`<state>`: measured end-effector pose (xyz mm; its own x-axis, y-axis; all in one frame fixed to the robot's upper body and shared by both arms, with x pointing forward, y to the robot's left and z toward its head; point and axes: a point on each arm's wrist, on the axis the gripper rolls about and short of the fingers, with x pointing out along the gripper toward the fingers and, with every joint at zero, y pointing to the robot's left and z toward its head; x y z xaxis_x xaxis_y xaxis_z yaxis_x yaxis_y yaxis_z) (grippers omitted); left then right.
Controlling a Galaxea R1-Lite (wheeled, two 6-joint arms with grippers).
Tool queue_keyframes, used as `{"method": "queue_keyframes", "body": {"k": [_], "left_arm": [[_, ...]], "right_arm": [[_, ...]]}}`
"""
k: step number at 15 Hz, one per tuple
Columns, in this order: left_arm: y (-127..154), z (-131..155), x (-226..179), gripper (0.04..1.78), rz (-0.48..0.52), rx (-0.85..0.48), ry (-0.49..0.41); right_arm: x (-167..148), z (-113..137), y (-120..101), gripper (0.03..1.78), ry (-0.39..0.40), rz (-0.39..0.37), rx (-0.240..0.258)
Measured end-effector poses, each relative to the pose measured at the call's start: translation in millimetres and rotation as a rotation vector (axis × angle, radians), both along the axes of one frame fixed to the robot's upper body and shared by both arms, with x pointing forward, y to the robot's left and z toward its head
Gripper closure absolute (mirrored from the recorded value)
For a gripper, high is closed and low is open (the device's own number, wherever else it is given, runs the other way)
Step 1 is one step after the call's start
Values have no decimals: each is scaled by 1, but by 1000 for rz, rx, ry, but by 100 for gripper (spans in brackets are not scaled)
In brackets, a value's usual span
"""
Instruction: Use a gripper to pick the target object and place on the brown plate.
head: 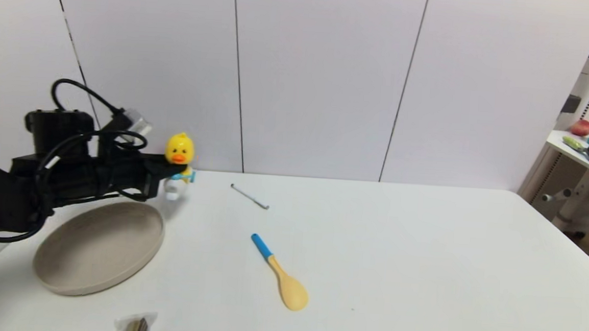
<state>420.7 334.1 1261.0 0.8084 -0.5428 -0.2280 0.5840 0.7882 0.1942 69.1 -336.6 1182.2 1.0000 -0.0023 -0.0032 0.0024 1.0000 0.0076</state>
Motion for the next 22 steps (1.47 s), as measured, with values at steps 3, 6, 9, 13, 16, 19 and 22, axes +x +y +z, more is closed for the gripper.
{"method": "queue_keyframes", "body": {"k": [3,6,9,13,16,19,22], "left_arm": [[44,-6,-32,141,150,-2,44],[56,-16,-60,141,215,-12,102],[55,-22,-80,103,231,-26,158],[49,-19,-102,66,230,-27,205],[41,-5,-132,49,240,-30,261],[26,9,-184,37,248,-35,308],[9,6,-241,29,240,-52,270]], "right_arm": [[0,0,0,12,0,0,0],[0,0,0,12,0,0,0],[0,0,0,12,0,0,0],[0,0,0,12,0,1,0],[0,0,0,12,0,1,0],[0,0,0,12,0,0,0],[0,0,0,12,0,0,0]]}}
